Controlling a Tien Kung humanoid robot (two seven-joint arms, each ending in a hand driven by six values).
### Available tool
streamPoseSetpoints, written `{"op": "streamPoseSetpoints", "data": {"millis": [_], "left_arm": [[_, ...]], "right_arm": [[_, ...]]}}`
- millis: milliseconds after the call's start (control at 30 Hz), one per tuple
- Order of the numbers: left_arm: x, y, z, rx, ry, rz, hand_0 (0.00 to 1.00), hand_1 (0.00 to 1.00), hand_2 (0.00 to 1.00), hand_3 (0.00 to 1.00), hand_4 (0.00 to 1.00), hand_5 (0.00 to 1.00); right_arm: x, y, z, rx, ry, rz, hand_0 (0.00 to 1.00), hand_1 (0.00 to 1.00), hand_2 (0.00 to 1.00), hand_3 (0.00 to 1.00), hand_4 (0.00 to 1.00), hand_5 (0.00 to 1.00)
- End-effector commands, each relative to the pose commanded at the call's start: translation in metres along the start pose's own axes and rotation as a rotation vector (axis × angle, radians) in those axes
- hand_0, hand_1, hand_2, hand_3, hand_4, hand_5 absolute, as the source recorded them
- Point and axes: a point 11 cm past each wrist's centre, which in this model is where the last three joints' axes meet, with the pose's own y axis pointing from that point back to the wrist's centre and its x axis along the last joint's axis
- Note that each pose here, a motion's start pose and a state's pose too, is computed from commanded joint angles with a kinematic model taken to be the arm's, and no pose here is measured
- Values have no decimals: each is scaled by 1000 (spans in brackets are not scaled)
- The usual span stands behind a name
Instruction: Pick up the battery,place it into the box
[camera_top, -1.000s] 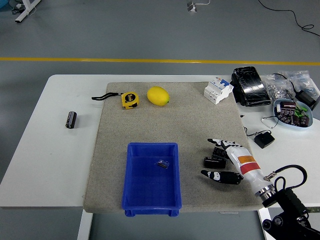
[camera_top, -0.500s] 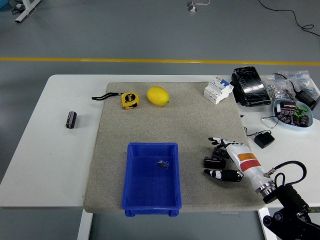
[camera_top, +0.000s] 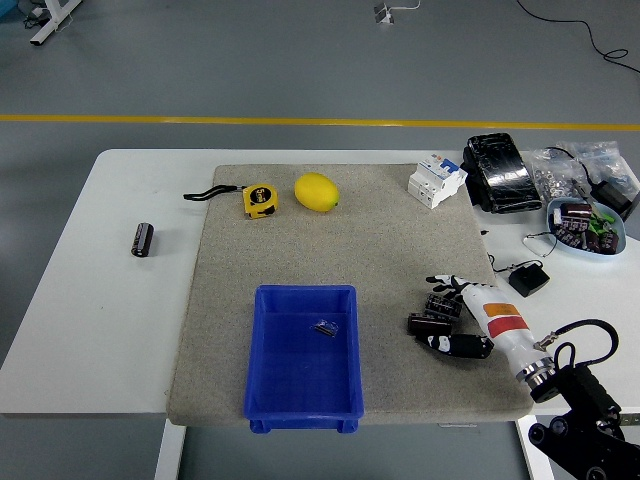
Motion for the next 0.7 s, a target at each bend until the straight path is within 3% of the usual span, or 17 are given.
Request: {"op": "streamPoseSetpoints", "data": {"millis": [267,300,467,500,667,700], "left_arm": [[0,0,1,-3,0,0,677,631,680,621,614,701],[0,0,1,-4,0,0,677,632,681,621,614,700],[0,0,2,-6,-2,0,677,632,681,621,614,700],[0,0,2,-6,-2,0,677,633,681,621,615,700],[0,0,3,-8,-4,0,677,633,681,621,615,700],[0,0,3,-8,-3,0,677,636,681,621,615,699]], "right_arm": [[-4,1,3,-11,-10,-8,410,543,626,738,998,355],[-4,1,3,-11,-12,-7,317,479,528,610,998,298],[-3,-1,3,-14,-15,-6,317,479,528,610,998,298],[-3,-1,3,-14,-14,-7,257,417,470,509,958,256],[-4,-1,3,-16,-16,-10,257,417,470,509,958,256],[-5,-1,3,-17,-17,-12,205,383,448,480,917,240]]}}
